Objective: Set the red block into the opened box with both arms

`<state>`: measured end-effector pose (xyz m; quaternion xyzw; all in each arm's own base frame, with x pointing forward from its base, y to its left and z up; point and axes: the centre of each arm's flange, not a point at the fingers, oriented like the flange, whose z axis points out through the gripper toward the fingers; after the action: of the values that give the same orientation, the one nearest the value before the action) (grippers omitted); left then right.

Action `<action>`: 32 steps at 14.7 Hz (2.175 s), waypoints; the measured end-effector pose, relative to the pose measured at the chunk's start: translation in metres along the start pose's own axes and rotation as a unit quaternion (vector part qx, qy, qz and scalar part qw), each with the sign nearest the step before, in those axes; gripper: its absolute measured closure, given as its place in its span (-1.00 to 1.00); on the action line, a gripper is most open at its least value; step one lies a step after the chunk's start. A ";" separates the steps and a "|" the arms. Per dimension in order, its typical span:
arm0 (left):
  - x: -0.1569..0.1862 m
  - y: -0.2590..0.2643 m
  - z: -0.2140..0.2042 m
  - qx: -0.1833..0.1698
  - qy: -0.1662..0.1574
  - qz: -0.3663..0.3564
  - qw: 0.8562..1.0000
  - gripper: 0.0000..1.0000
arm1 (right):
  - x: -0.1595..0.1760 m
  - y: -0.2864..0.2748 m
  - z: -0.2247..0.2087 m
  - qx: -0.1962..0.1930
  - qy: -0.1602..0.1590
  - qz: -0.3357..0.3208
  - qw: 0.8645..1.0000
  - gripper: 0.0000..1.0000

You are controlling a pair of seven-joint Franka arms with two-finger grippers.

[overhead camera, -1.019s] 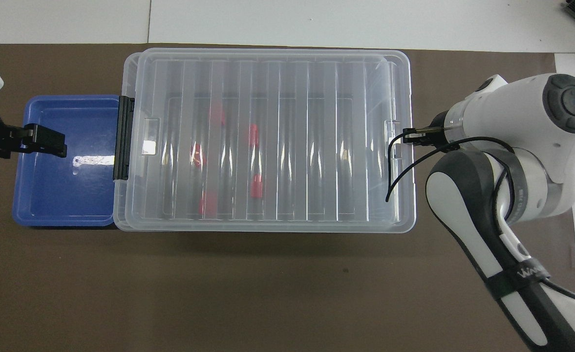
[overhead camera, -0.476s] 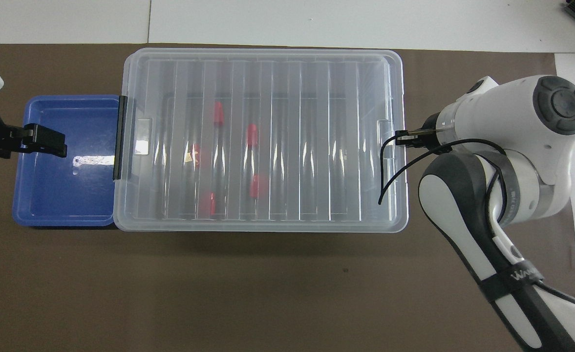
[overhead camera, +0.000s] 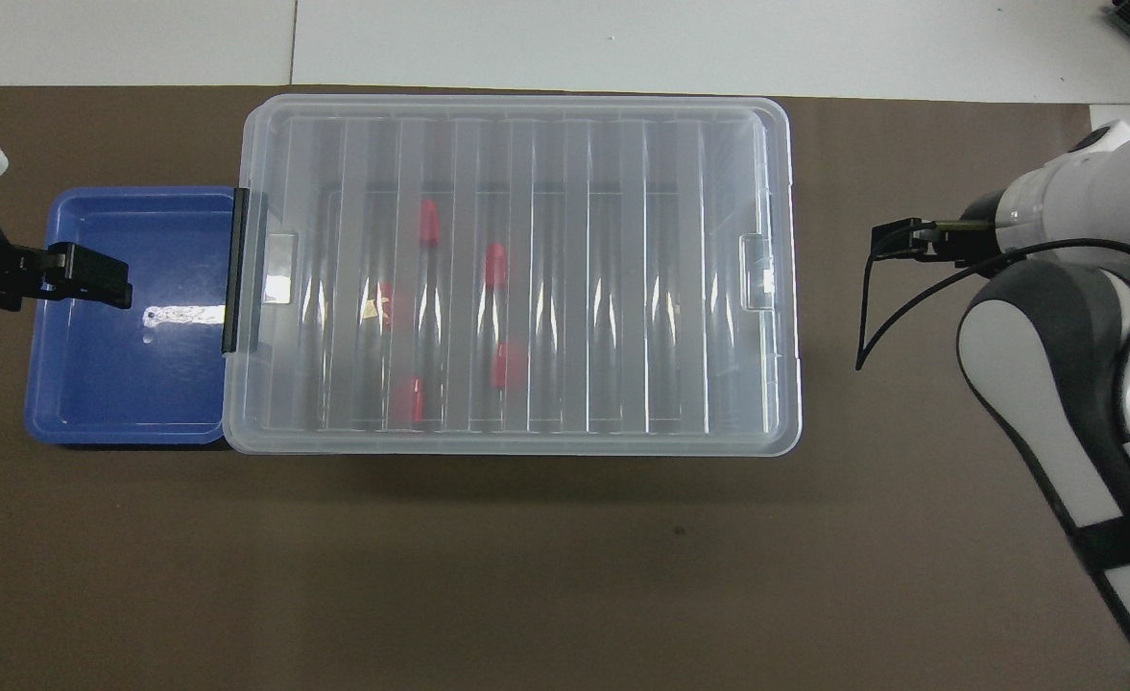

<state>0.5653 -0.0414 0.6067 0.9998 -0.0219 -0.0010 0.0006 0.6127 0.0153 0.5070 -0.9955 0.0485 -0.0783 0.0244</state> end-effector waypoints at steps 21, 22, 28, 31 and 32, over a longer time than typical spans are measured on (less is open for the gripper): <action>0.000 0.000 0.000 0.000 0.000 0.000 1.000 -1.00 | -0.031 0.024 -0.102 -0.044 -0.105 -0.042 0.993 -1.00; 0.000 0.000 0.000 0.000 0.000 0.000 1.000 -1.00 | -0.031 0.028 -0.103 -0.045 -0.104 -0.039 0.993 -1.00; 0.000 0.000 0.000 0.000 0.000 0.000 1.000 -1.00 | -0.031 0.039 -0.107 -0.046 -0.102 -0.020 0.994 -1.00; 0.000 0.000 0.001 0.000 0.000 0.000 1.000 -1.00 | -0.033 0.036 -0.106 -0.050 -0.109 0.008 0.993 -1.00; 0.000 0.000 0.001 0.000 0.000 0.000 1.000 -1.00 | -0.034 0.036 -0.106 -0.050 -0.110 0.013 0.993 -1.00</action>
<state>0.5656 -0.0416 0.6060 0.9998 -0.0222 -0.0014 0.0006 0.5596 -0.0211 0.6041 -0.9973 0.0623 0.0348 -0.0193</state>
